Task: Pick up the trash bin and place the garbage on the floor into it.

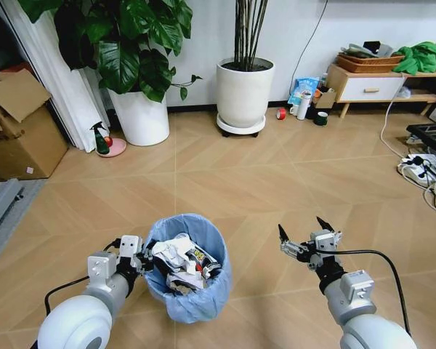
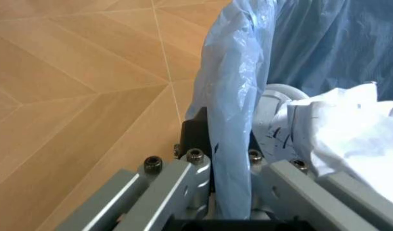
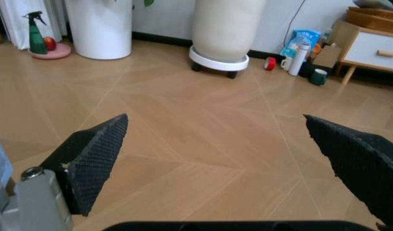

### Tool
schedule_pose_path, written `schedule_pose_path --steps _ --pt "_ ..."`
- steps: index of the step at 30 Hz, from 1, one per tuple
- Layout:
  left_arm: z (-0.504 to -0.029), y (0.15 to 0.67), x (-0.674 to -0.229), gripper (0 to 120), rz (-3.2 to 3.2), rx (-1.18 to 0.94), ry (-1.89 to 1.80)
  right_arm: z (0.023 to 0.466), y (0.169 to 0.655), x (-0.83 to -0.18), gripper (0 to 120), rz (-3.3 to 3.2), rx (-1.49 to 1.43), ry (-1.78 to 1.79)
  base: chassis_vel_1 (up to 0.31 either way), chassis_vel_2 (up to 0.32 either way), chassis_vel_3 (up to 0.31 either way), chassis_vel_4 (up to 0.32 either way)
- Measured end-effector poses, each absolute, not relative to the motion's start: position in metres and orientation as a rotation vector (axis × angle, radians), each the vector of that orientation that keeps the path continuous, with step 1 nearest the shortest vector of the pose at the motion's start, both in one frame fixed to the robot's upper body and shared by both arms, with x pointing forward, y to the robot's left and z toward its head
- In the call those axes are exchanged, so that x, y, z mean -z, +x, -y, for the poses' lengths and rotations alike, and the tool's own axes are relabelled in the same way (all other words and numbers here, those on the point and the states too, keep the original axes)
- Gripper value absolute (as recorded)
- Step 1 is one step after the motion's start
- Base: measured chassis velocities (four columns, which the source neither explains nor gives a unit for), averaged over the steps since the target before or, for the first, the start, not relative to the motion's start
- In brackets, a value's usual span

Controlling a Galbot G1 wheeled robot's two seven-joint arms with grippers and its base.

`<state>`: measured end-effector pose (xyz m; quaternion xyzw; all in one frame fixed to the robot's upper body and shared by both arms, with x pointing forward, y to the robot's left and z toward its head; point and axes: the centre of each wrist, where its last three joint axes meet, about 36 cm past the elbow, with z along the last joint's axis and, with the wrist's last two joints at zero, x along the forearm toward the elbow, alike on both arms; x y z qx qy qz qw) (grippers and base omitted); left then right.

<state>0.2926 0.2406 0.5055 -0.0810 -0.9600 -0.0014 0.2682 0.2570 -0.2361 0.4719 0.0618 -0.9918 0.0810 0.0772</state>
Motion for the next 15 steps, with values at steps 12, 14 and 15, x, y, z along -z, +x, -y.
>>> schedule_pose_path --steps 12,14,15 --pt "-0.242 0.2896 -0.5062 0 2.589 0.011 -0.212 0.2328 0.2551 -0.471 100 2.969 -0.23 0.192 0.13 -0.114 -0.125 0.114" --pt "-0.2422 0.289 -0.5059 0 2.588 0.01 -0.207 0.2324 0.2551 -0.4709 100 2.968 -0.23 0.195 0.178 -0.186 -0.177 0.179" --pt "-0.2421 0.2887 -0.5057 0 2.588 0.009 -0.206 0.2324 0.2552 -0.471 100 2.968 -0.231 0.197 0.179 -0.179 -0.153 0.193"
